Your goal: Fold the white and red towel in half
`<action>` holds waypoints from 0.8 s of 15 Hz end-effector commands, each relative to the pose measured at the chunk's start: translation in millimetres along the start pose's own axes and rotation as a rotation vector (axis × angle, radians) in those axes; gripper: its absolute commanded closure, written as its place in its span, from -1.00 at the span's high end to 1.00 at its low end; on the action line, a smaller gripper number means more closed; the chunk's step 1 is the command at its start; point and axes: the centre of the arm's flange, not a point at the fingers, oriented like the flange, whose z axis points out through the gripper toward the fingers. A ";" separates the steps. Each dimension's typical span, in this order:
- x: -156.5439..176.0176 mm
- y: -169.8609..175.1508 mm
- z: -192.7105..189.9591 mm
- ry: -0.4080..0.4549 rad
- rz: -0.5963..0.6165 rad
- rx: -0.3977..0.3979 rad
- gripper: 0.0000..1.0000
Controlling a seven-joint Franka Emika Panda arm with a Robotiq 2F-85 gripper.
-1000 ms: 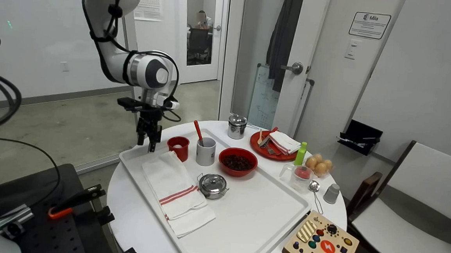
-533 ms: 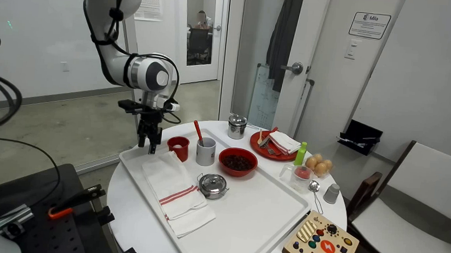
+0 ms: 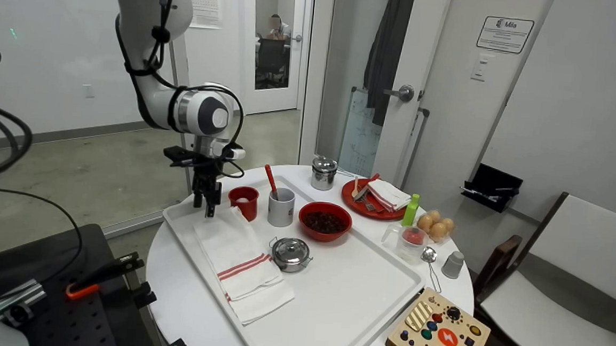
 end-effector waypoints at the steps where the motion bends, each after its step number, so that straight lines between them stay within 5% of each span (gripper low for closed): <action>1: 17.9 -27.6 7.3 0.074 0.039 -0.027 1.00; 10: 31.5 -51.2 35.9 0.085 0.114 -0.083 0.97; 11: 31.9 -50.6 39.6 0.083 0.126 -0.083 0.91; 12: 32.2 -49.7 42.9 0.082 0.137 -0.082 0.59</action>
